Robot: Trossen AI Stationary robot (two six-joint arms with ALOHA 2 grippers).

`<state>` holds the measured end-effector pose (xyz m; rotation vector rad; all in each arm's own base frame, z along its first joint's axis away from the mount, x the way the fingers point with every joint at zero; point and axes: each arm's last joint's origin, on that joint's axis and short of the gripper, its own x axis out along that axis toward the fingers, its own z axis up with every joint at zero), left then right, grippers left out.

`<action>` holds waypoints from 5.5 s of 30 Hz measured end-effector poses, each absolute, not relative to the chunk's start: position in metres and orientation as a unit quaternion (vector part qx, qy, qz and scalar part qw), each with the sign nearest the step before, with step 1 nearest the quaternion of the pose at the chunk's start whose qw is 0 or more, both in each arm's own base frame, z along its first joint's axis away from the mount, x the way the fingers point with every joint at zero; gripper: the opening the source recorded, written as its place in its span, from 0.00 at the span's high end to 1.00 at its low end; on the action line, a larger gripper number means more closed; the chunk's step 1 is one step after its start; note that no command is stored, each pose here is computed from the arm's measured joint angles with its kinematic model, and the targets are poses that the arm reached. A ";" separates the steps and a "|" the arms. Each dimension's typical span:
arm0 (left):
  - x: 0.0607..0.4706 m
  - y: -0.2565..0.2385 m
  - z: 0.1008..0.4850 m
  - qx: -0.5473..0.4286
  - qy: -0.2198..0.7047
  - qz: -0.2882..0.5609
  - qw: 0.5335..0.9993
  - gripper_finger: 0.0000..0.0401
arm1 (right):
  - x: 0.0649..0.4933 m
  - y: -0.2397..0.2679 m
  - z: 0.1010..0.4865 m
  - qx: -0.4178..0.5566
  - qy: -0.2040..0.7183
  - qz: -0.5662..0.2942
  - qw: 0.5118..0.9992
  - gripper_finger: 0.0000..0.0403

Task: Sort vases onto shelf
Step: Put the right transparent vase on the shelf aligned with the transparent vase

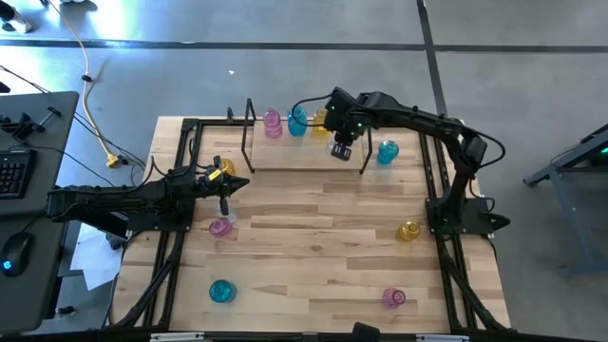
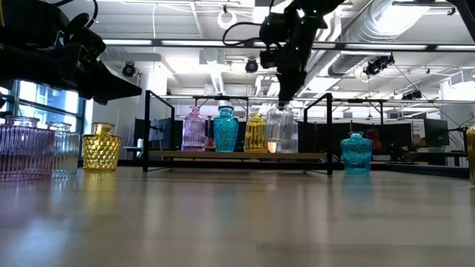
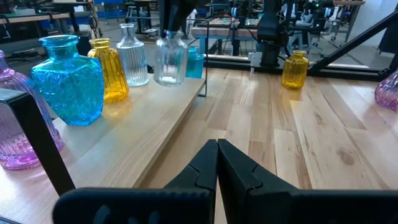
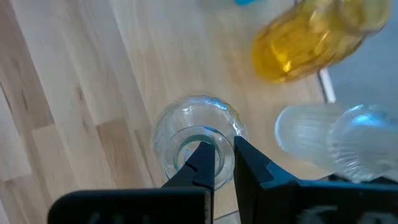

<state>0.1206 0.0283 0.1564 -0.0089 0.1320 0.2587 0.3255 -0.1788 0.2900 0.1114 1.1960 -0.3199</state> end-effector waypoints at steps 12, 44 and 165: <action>0.121 0.028 0.156 -0.005 0.066 0.129 0.989 1.00 | 0.311 -0.200 0.267 0.066 0.566 -0.168 0.805 0.98; 0.121 0.028 0.156 -0.005 0.066 0.129 0.989 1.00 | 0.299 -0.216 0.278 0.083 0.574 -0.206 0.788 0.98; 0.121 0.028 0.156 -0.005 0.066 0.129 0.989 1.00 | 0.314 -0.218 0.266 0.137 0.549 -0.283 0.774 0.58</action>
